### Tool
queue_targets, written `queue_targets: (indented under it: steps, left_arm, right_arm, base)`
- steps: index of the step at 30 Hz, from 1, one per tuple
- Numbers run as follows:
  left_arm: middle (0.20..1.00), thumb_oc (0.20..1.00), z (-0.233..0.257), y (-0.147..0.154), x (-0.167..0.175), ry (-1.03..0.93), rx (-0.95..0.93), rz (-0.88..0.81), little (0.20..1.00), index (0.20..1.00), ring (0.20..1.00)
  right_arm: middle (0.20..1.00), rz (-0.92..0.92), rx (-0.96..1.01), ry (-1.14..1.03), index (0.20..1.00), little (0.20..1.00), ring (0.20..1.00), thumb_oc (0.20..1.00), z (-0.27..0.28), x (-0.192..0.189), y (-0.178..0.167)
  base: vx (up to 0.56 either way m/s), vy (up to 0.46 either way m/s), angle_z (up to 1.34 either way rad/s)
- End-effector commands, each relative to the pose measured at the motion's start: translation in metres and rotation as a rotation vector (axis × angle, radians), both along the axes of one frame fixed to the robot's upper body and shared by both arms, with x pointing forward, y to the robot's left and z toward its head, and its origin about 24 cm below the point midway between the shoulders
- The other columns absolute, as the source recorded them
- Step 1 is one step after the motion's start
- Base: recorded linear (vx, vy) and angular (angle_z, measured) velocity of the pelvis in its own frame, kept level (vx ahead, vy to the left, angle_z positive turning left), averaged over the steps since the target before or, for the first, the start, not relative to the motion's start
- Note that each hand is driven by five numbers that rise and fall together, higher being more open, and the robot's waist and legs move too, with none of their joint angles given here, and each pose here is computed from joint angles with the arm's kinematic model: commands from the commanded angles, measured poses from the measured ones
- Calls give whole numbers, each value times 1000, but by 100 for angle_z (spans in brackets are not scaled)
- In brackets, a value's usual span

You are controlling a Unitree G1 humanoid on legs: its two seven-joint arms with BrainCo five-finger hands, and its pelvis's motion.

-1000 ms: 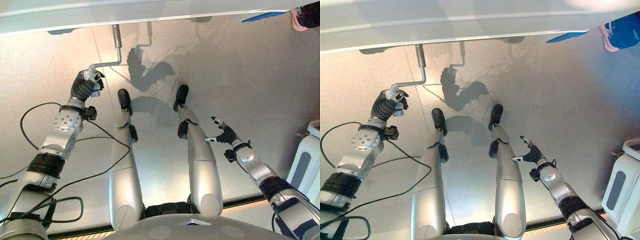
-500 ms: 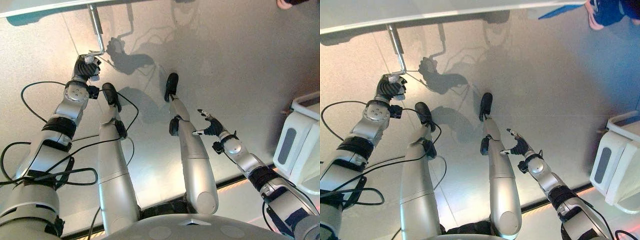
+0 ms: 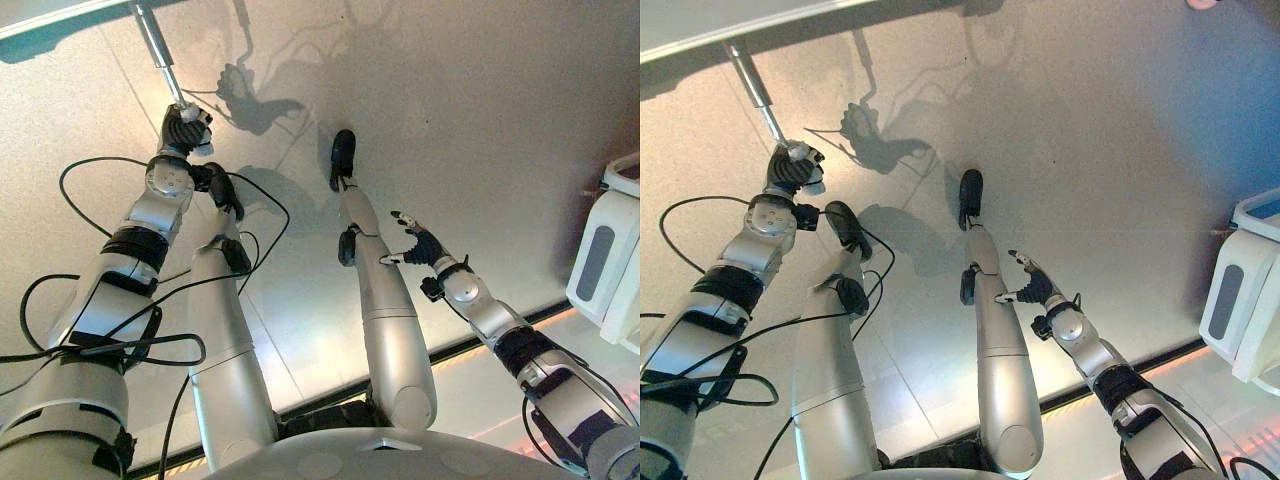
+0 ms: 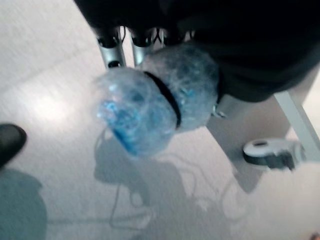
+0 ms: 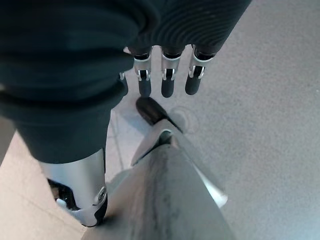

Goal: Raise the hospital bed

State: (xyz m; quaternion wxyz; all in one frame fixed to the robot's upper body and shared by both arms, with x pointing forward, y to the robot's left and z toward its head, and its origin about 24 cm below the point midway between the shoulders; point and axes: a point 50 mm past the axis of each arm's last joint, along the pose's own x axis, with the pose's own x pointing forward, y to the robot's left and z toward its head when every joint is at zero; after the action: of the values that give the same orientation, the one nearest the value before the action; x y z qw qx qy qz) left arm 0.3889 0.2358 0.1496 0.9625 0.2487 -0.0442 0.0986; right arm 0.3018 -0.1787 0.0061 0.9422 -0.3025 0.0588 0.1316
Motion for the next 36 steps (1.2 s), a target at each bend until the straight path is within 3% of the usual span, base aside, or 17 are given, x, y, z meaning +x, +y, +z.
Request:
queue_targets:
  steps: [1, 7, 14, 27, 36]
  left_arm:
    - [200, 200, 11, -35, -3, -90, 66, -180, 200, 200, 200]
    - [200, 200, 24, -74, -23, -208, -70, -391, 200, 200, 200]
    - [200, 200, 30, -83, -62, -294, -214, -567, 200, 200, 200]
    - [200, 200, 19, -48, -117, -290, -256, -603, 200, 200, 200]
    - [200, 200, 5, -4, -137, -224, -213, -456, 200, 200, 200]
  right_arm:
    - [1000, 5, -57, 20, 1000, 1000, 1000, 1000, -3, -5, -10]
    - [1000, -48, -95, 34, 1000, 1000, 1000, 1000, -6, -11, -28]
    - [1000, -153, -102, 117, 1000, 1000, 1000, 1000, -26, -30, -54]
    - [1000, -285, -89, 236, 1000, 1000, 1000, 1000, -54, -60, -81]
    - [1000, -310, -93, 297, 1000, 1000, 1000, 1000, -66, -76, -88]
  base:
    - [-29, -99, -15]
    - [-26, -118, -9]
    - [-26, -89, 8]
    - [7, -45, 15]
    - [33, 93, 9]
